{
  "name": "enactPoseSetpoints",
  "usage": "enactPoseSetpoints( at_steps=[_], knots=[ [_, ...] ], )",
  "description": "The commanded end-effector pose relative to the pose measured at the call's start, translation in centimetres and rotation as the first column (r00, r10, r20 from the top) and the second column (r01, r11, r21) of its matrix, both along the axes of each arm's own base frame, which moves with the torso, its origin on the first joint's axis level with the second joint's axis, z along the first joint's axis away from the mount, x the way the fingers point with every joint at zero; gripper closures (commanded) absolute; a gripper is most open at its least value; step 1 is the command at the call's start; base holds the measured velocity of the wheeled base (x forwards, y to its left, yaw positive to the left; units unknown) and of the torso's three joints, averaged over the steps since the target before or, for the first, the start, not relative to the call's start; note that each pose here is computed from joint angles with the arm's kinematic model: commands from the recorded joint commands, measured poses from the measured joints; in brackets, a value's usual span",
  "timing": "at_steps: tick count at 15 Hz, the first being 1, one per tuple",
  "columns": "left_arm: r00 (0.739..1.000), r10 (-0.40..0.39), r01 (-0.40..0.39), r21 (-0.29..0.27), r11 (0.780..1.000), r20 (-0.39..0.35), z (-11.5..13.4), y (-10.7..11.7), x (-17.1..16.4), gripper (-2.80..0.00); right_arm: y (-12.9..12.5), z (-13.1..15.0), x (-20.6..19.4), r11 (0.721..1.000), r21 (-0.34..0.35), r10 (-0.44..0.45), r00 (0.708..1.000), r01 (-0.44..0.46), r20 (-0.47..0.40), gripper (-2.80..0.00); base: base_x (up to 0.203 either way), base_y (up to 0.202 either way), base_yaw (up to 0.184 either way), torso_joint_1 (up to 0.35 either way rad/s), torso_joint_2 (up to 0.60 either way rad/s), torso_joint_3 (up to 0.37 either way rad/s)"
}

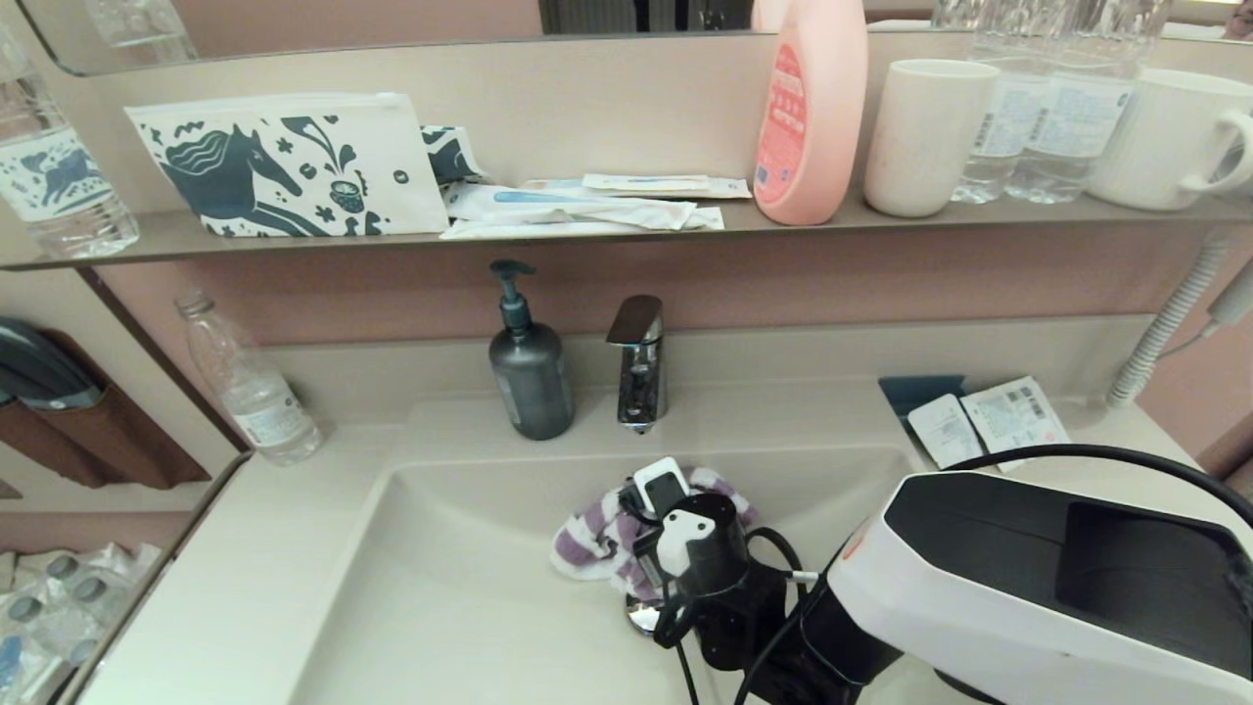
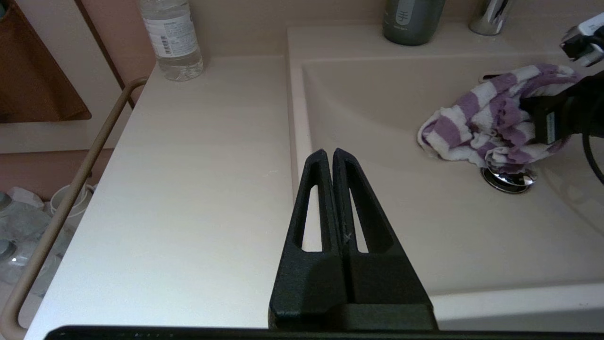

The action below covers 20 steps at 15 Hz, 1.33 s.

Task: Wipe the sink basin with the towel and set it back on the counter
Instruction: Wipe the sink

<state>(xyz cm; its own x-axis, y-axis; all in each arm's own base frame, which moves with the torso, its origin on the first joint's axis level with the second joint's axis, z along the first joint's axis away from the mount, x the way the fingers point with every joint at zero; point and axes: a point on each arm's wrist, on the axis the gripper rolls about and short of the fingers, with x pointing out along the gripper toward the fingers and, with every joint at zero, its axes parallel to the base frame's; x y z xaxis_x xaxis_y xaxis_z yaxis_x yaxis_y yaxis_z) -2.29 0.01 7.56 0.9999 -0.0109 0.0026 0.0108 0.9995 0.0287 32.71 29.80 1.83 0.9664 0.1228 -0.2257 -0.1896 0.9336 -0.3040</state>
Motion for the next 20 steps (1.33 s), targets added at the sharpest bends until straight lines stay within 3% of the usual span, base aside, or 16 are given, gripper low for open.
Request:
enactPoseSetpoints(
  at_steps=[1,6,12,15,20],
  knots=[
    [1.0,0.0,0.0,0.0,1.0,-0.001,0.0,0.0,0.0,0.0,-1.4,0.0,0.1,0.999,-0.01,-0.03,1.0,0.03,-0.002,0.0,0.0,0.0,0.0,0.0,0.0,0.0],
    [1.0,0.0,0.0,0.0,1.0,-0.001,0.0,0.0,0.0,0.0,-5.3,-0.1,-0.2,0.995,-0.022,-0.094,0.996,0.094,-0.009,0.0,0.0,0.0,0.0,0.0,0.0,0.0],
    [1.0,0.0,0.0,0.0,1.0,-0.001,0.0,0.0,0.0,0.0,-8.5,2.6,-0.8,0.99,-0.001,-0.142,0.99,0.142,0.015,0.0,0.0,0.0,0.0,0.0,0.0,0.0],
    [1.0,0.0,0.0,0.0,1.0,-0.001,0.0,0.0,0.0,0.0,-7.8,2.8,-1.3,0.994,0.007,-0.11,0.994,0.11,0.017,0.0,0.0,0.0,0.0,0.0,0.0,0.0],
    [1.0,0.0,0.0,0.0,1.0,-0.001,0.0,0.0,0.0,0.0,-4.1,3.8,-1.0,0.998,0.065,-0.026,0.997,0.021,0.072,0.0,0.0,0.0,0.0,0.0,0.0,0.0]
  ],
)
